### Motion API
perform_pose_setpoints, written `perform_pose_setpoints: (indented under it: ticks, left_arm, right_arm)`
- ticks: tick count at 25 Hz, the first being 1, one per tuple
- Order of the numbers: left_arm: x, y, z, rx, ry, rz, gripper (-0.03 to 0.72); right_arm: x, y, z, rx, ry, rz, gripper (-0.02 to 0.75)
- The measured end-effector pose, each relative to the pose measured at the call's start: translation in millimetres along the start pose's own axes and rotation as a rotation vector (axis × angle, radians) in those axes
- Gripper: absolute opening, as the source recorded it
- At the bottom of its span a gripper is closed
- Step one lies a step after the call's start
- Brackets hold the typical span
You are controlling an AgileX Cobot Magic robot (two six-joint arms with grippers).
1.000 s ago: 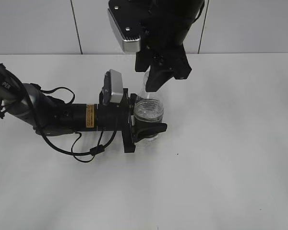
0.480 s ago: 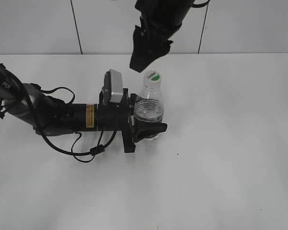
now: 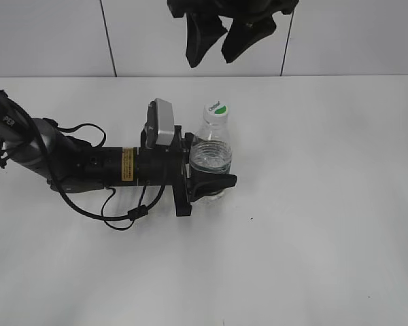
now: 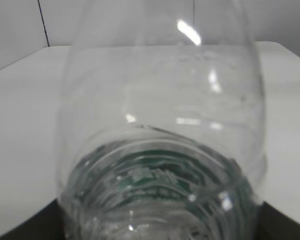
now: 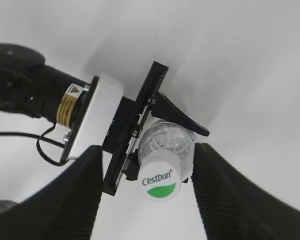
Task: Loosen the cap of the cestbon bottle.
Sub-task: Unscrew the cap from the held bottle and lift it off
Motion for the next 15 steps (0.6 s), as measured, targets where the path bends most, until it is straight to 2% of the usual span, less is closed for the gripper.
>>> perform_pose_setpoints:
  ticks: [8,15]
  left_arm:
    - [0.0,0.0,0.0,0.0,0.0,-0.002,0.4]
    - [0.9,0.4,0.0,-0.003,0.008,-0.008,0.4]
  right_arm:
    - [-2.0,-0.3,0.0,0.001,-0.017,0.211,0.433]
    - [-2.1,-0.3,0.0,0.0,-0.018,0.27,0.433]
Point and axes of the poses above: a point on each arm's last joint axis where the gripper is mounted, z pointing out along that axis toward the gripper, x along the wrist's bending axis when the last joint is at zero, y = z × x, the point moved 3 cm from there along z, pointing out along that axis toward the gripper, and after that the axes turned 8 degrees about -z, right-handed, at the moved point
